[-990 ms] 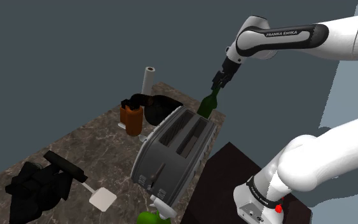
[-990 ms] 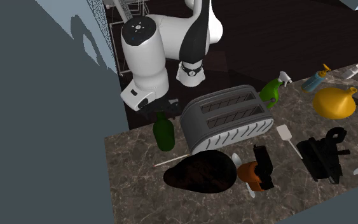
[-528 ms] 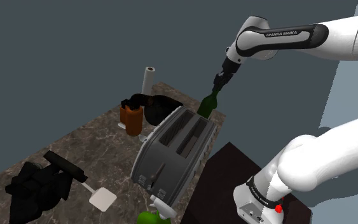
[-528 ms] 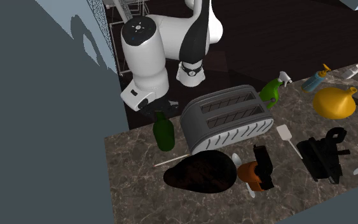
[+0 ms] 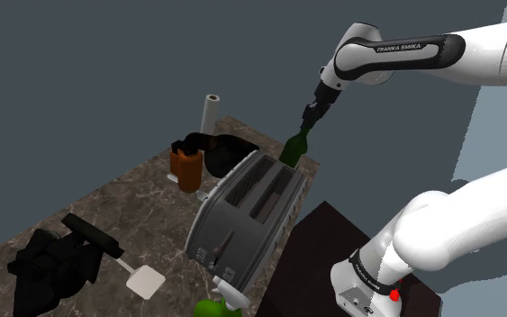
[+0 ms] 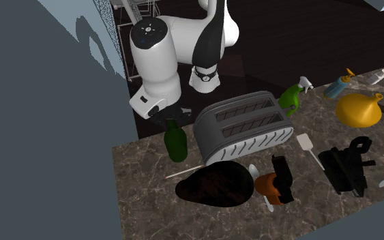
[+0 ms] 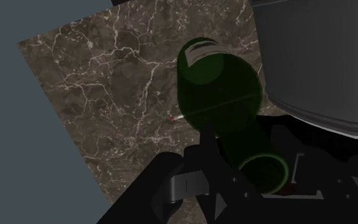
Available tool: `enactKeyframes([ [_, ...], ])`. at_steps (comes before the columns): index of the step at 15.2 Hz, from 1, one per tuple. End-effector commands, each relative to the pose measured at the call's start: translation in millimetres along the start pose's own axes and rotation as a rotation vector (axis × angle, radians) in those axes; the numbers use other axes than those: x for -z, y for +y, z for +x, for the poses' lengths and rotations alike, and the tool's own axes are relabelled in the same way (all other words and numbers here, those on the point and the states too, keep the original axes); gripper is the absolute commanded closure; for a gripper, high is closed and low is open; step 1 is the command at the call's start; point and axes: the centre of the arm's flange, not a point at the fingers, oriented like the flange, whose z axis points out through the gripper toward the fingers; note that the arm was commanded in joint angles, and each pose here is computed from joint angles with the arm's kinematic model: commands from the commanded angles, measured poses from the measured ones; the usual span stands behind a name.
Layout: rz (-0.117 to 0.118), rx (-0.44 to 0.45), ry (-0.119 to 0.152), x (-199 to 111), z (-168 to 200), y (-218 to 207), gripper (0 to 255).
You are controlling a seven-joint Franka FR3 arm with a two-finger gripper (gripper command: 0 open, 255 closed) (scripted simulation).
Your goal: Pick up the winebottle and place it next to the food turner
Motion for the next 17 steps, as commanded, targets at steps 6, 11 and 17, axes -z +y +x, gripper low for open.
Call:
enactKeyframes([
  [6,0.0,0.0,0.0,31.4,1.7,-1.2,255],
  [11,0.0,0.0,0.0,57.7,3.1,-2.2,255],
  [17,0.0,0.0,0.0,82.1,2.2,-16.2,255],
])
